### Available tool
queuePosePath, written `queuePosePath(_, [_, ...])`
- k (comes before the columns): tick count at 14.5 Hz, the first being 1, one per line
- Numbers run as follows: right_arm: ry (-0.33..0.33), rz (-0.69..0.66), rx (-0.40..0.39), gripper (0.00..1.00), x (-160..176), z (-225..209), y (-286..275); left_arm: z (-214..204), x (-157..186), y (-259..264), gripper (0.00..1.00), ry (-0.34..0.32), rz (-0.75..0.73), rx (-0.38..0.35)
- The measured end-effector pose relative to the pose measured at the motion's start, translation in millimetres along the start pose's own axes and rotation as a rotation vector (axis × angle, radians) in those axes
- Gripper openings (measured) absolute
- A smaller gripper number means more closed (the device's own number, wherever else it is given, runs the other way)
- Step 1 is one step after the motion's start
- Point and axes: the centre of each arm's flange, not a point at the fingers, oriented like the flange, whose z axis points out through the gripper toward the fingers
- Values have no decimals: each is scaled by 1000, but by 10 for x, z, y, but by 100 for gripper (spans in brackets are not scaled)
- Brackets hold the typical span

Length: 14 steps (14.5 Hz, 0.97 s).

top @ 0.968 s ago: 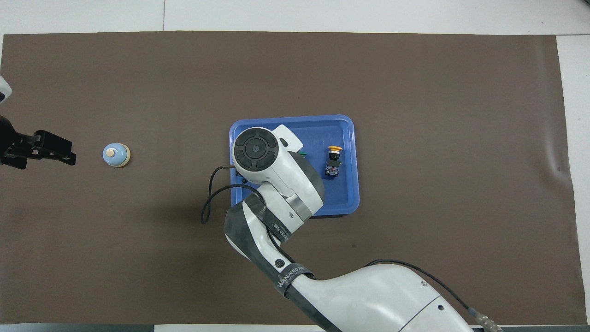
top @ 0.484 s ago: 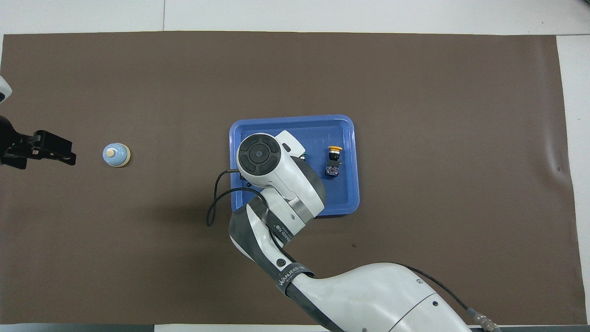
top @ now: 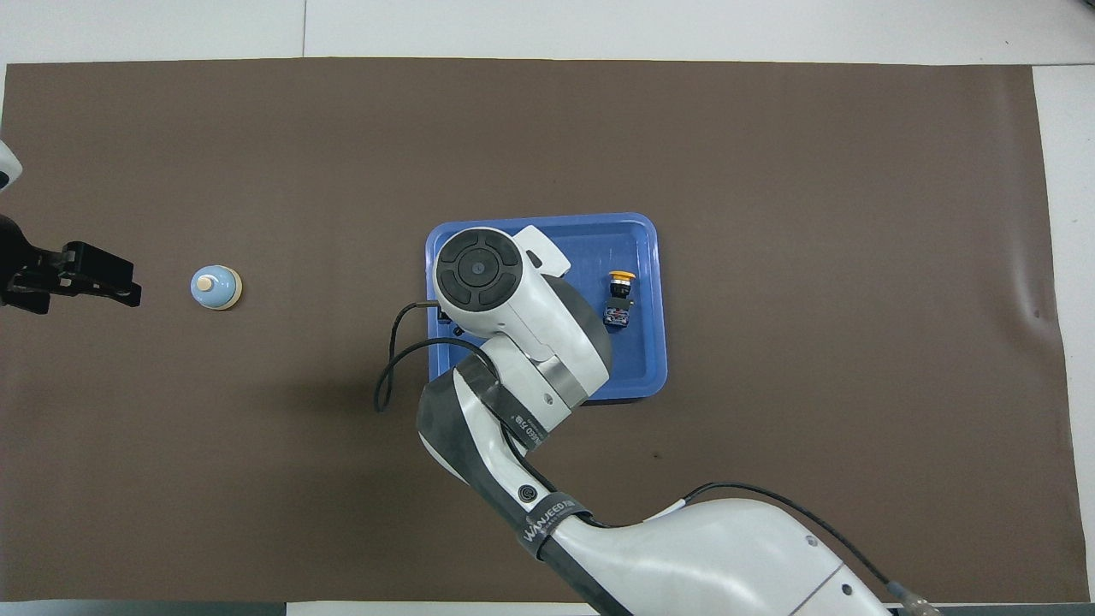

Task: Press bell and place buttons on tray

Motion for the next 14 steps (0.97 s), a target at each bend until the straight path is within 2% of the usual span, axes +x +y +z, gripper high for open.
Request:
queuePosePath(3, [51, 54, 14, 100, 217, -939, 563, 0, 0, 0, 100, 0, 0, 0])
queuePosePath(7, [74, -16, 1, 100, 389, -2020, 1790, 0, 0, 0, 100, 0, 0, 0])
queuePosePath(10, [32, -89, -19, 100, 366, -2421, 2624, 0, 0, 0, 100, 0, 0, 0])
queuePosePath(14, [-21, -127, -46, 100, 327, -2628, 3597, 0, 0, 0, 100, 0, 0, 0])
